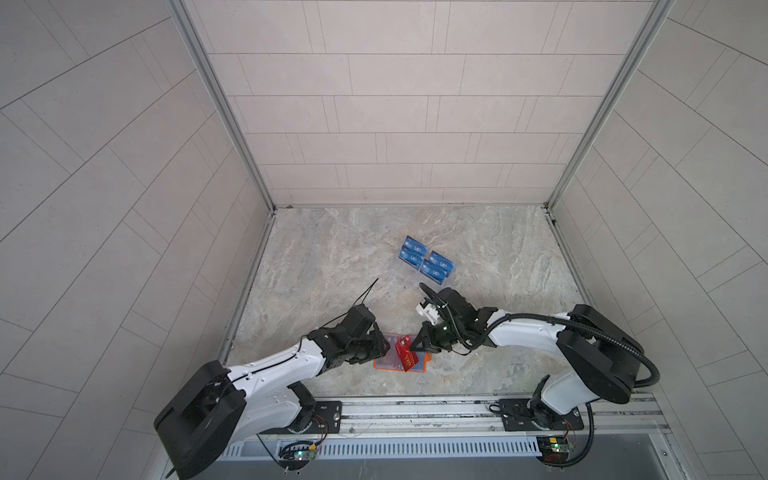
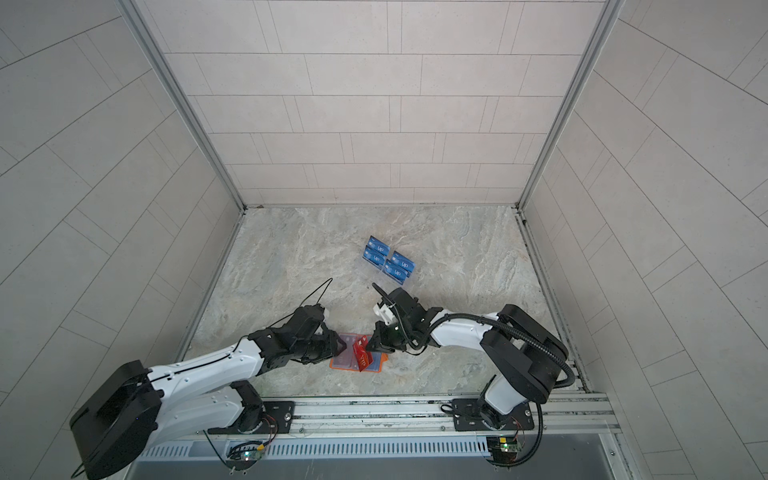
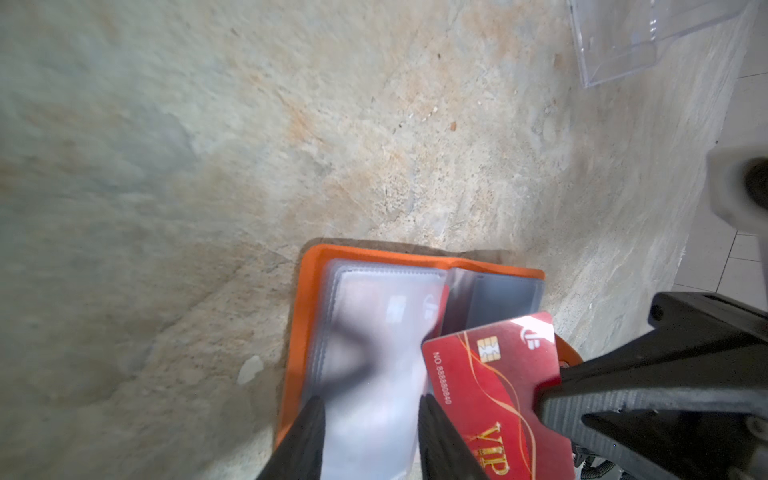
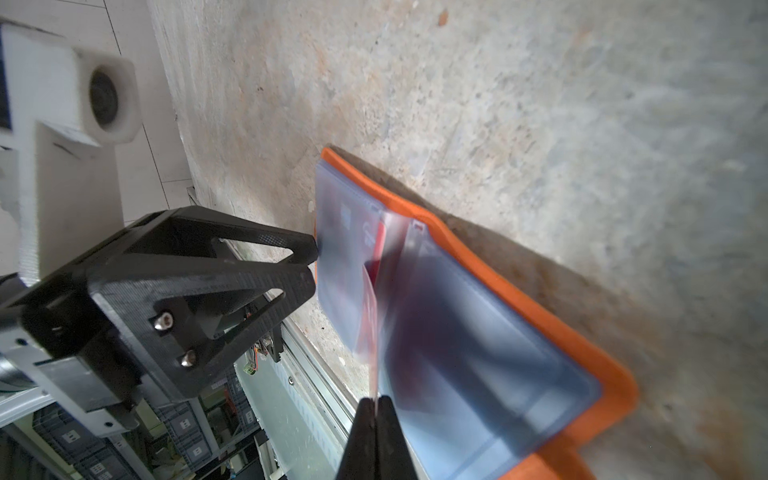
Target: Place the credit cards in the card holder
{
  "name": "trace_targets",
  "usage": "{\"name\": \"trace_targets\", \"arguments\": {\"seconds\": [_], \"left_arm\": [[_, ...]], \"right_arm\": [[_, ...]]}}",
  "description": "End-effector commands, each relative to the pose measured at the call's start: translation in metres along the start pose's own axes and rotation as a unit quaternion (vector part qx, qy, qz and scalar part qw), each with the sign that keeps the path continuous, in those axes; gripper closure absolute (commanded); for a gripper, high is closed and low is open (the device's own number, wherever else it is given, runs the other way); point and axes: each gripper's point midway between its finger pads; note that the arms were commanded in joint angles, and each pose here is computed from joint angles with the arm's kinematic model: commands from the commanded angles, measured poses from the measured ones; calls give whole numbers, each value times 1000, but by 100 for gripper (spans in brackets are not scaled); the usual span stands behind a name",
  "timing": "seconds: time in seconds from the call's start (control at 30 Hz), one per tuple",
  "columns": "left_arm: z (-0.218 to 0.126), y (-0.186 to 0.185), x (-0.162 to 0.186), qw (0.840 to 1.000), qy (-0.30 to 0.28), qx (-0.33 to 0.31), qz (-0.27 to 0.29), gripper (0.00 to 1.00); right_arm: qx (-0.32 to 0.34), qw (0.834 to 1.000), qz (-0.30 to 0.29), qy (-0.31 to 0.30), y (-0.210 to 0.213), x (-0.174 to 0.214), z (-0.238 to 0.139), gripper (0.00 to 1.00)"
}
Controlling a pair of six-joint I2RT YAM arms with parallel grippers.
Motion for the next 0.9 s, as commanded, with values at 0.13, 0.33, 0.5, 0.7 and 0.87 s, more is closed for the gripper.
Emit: {"name": "trace_targets", "arguments": {"seconds": [0.13, 0.33, 0.5, 0.7, 0.87], "left_arm": [[3, 22, 18, 999, 26, -36, -7, 58], [4, 21, 18, 999, 29, -35, -5, 58], [4, 22, 18, 999, 28, -36, -5, 58], [4, 21, 19, 999, 30, -35, -4, 58], [4, 21, 19, 999, 31, -34, -3, 58]], "right_arm": [[3, 1000, 26, -9, -5, 4, -3, 100], [1, 999, 25, -21, -1, 2, -8, 100], [7, 999, 30, -17, -6, 2, -5, 100], [8, 999, 31, -15, -8, 1, -1, 100], [16, 999, 36, -8, -10, 0, 3, 100]]}}
Point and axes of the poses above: each gripper's point midway between its finger pads, its own z axis out along the fingers, its own y axis along the line the jaws close on, x = y × z, and after that the axes turned 10 degrees about z, right-handed
